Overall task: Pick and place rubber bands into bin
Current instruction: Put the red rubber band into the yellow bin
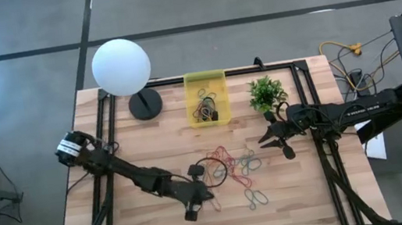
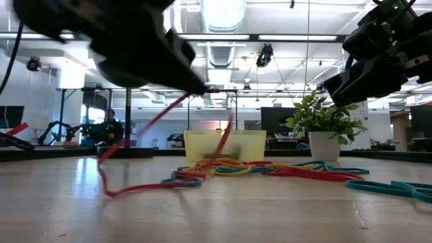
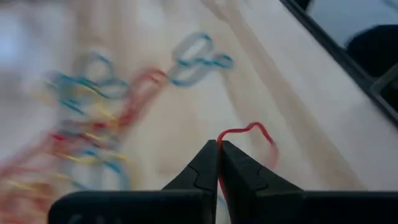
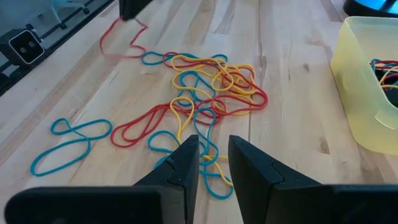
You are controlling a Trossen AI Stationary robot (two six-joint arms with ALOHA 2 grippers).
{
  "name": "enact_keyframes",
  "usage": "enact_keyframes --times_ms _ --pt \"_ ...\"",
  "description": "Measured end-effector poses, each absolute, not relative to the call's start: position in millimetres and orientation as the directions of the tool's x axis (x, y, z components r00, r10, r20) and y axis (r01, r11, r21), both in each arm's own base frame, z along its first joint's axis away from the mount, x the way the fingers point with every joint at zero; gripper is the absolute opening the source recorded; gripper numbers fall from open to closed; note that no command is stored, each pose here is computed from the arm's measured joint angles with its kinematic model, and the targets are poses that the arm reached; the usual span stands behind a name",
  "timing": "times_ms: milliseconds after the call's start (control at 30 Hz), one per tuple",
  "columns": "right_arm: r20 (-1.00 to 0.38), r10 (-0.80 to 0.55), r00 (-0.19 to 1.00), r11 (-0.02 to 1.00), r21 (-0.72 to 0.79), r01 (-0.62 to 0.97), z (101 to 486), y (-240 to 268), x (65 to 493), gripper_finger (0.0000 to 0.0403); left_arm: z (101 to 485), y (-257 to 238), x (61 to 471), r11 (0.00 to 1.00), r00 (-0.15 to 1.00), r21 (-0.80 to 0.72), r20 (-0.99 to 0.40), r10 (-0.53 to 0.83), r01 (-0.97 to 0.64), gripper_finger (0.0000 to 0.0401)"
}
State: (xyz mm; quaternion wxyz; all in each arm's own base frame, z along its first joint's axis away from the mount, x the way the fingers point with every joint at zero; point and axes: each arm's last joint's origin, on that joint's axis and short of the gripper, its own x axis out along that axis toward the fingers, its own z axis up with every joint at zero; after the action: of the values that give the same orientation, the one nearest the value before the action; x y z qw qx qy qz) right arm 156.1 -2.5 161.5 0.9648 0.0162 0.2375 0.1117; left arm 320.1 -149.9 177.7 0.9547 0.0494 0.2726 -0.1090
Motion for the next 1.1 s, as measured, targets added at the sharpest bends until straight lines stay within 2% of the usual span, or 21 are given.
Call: enact_keyframes --times_ms 333,600,867,1100 --pt "-0.454 0.224 0.863 0.974 0.087 -0.207 161 -2 156 0.0077 214 -116 322 0.946 0.912 0.324 -0.389 0.131 0.002 0.0" --pt "-0.454 0.223 0.863 0.975 0.084 -0.208 161 -2 156 0.0077 251 -69 329 0.876 0.918 0.461 -0.269 0.29 -0.142 0.0" --pt "-0.454 0.223 0.862 0.974 0.084 -0.208 161 -2 156 0.0077 271 6 334 0.799 0.858 0.517 -0.213 0.467 -0.306 0.0" --pt "-0.456 0.223 0.862 0.975 0.084 -0.208 161 -3 156 0.0077 263 63 332 0.812 0.83 0.47 -0.248 0.499 -0.347 0.0"
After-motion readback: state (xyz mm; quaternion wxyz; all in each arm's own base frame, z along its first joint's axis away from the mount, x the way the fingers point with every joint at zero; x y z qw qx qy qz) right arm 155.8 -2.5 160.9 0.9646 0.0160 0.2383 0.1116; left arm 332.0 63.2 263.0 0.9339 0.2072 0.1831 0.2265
